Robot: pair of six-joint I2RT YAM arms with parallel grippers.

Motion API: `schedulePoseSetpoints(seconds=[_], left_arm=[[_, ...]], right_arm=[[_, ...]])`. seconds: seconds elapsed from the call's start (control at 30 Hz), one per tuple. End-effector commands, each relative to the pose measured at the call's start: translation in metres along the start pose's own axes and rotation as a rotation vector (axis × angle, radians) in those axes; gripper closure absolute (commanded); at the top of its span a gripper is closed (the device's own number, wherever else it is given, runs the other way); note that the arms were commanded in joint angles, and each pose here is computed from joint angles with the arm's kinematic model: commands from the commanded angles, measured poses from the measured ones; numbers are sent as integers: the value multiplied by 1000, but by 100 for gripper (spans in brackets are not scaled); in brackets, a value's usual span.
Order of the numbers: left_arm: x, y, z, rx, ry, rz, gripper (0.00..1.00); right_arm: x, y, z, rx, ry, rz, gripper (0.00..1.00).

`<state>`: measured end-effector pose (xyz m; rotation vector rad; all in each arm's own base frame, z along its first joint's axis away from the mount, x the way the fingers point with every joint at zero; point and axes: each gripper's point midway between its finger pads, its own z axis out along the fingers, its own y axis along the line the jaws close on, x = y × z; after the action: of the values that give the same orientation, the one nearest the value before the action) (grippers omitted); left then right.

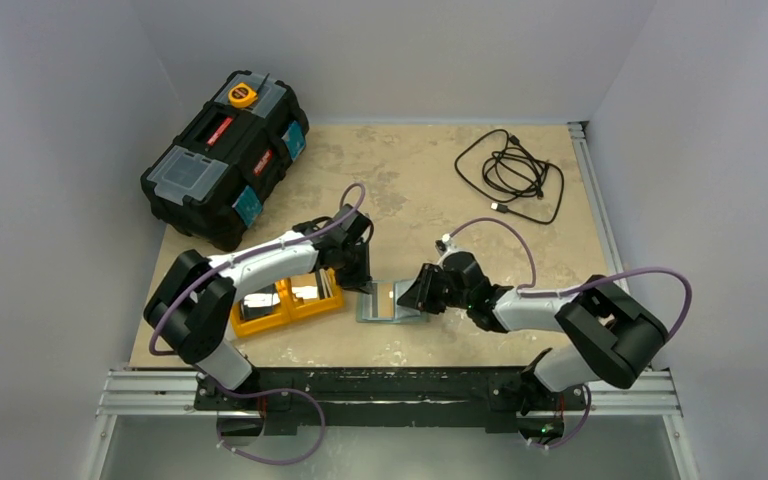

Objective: Take the credit cards out of the card holder
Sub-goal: Remove the credit card from the card holder.

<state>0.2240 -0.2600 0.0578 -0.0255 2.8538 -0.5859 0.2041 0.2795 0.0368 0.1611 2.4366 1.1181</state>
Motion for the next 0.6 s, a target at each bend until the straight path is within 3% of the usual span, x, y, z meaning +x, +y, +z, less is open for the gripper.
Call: schedulePoseSetpoints(seconds=[0.0,0.57], left_arm=[[-3,1,6,0,-8,17,91],[11,0,28,-18,47,16,100]], right_arm=[[-5,23,5,-88,6,-10,80],[2,14,16,-77,40,6,76]])
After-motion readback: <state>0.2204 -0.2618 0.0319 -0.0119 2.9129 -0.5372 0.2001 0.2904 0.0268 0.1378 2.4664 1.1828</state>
